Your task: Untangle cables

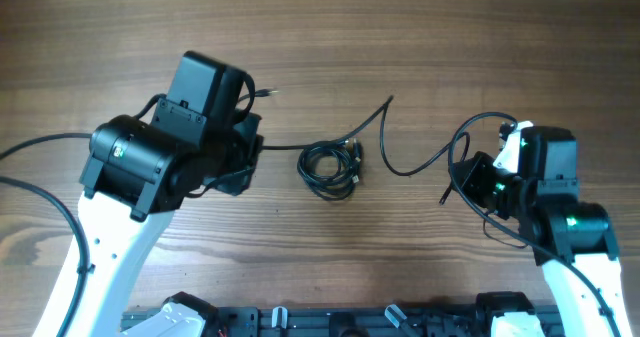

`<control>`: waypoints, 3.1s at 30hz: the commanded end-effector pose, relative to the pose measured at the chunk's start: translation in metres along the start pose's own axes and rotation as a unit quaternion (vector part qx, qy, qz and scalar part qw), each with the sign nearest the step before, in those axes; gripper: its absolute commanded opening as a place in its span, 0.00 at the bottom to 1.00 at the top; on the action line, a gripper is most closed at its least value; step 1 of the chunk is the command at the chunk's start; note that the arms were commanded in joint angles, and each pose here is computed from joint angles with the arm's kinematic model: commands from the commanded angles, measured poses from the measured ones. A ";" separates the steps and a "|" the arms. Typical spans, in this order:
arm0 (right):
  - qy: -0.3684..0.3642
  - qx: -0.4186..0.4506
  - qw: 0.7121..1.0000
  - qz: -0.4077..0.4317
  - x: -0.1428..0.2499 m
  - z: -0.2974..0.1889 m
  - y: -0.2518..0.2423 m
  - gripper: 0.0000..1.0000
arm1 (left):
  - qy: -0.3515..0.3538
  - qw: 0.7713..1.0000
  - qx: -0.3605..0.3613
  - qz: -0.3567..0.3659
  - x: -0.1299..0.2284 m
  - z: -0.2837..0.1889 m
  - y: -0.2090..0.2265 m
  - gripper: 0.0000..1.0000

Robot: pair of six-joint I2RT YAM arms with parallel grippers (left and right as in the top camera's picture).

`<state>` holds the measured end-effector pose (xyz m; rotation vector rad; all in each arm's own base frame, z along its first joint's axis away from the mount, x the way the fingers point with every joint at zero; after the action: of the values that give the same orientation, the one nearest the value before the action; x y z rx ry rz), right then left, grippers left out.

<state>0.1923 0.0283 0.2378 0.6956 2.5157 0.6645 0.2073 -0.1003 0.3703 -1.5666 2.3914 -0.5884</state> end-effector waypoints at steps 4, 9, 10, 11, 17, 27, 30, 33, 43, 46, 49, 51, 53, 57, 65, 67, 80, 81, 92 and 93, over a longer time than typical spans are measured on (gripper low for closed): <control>0.020 0.053 0.998 0.017 -0.009 0.020 -0.007 0.04 | -0.241 0.969 -0.046 0.012 -0.035 -0.012 0.014 0.04; 0.038 0.070 0.997 0.024 -0.009 0.029 -0.011 0.04 | -0.315 0.947 -0.068 0.010 -0.045 -0.018 0.021 0.04; 0.035 0.074 0.996 0.024 -0.010 0.029 -0.012 0.04 | -0.326 0.942 -0.074 0.011 -0.047 -0.019 0.022 0.04; 0.029 0.082 0.996 0.024 -0.011 0.029 -0.013 0.04 | -0.336 0.938 -0.080 0.009 -0.050 -0.020 0.024 0.04; 0.005 0.111 0.994 0.022 -0.014 0.029 -0.017 0.04 | -0.372 0.918 -0.126 -0.056 -0.084 -0.028 0.038 0.04; -0.031 0.154 0.988 0.001 -0.020 0.027 -0.023 0.04 | -0.403 0.889 -0.169 -0.136 -0.122 -0.039 0.058 0.04; -0.029 0.151 0.988 0.002 -0.020 0.027 -0.022 0.04 | -0.406 0.884 -0.180 -0.143 -0.129 -0.041 0.062 0.04; -0.027 0.148 0.989 0.002 -0.019 0.027 -0.022 0.04 | -0.409 0.880 -0.185 -0.155 -0.133 -0.043 0.065 0.04; -0.006 0.118 0.993 0.005 -0.017 0.028 -0.018 0.04 | -0.405 0.877 -0.209 -0.152 -0.140 -0.035 0.064 0.04; 0.005 0.101 0.995 0.008 -0.015 0.029 -0.015 0.04 | -0.401 0.877 -0.220 -0.148 -0.141 -0.030 0.065 0.04; 0.005 0.101 0.995 0.008 -0.015 0.029 -0.015 0.04 | -0.401 0.877 -0.222 -0.147 -0.142 -0.029 0.065 0.04; 0.004 0.103 0.994 0.032 -0.015 0.029 -0.015 0.04 | -0.401 0.876 -0.223 -0.149 -0.142 -0.029 0.066 0.04; 0.003 0.103 0.993 0.051 -0.015 0.029 -0.016 0.04 | -0.401 0.876 -0.223 -0.149 -0.142 -0.029 0.066 0.04; 0.000 0.105 0.992 0.064 -0.015 0.029 -0.016 0.04 | -0.398 0.878 -0.228 -0.138 -0.143 -0.029 0.066 0.04; -0.017 0.127 0.989 0.075 -0.017 0.028 -0.019 0.05 | -0.403 0.875 -0.230 -0.136 -0.143 -0.030 0.066 0.04; -0.028 0.144 0.986 0.076 -0.017 0.027 -0.022 0.04 | -0.403 0.875 -0.230 -0.137 -0.143 -0.029 0.066 0.04; -0.071 0.187 0.976 0.091 -0.023 0.025 -0.028 0.04 | -0.400 0.877 -0.233 -0.130 -0.143 -0.029 0.065 0.04; -0.071 0.187 0.976 0.091 -0.023 0.025 -0.028 0.04 | -0.399 0.877 -0.234 -0.128 -0.143 -0.029 0.065 0.04; -0.109 0.226 0.964 0.084 -0.028 0.021 -0.034 0.04 | -0.395 0.879 -0.234 -0.126 -0.143 -0.028 0.065 0.04; -0.109 0.226 0.964 0.084 -0.028 0.021 -0.034 0.04 | -0.395 0.879 -0.234 -0.126 -0.143 -0.028 0.065 0.04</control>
<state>0.2108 0.0023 0.2070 1.0410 2.4991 0.1702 0.2009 0.0525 0.3615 -1.8561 1.7968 0.4866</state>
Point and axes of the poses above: each gripper's point midway between its finger pads, its own z axis out along the fingers, its own y axis along the line the jaws close on, x = y × z, the point moved 10 cm from there along -z, back along the fingers, and after that the axes turned 4 degrees about z, right-handed, at the moved point
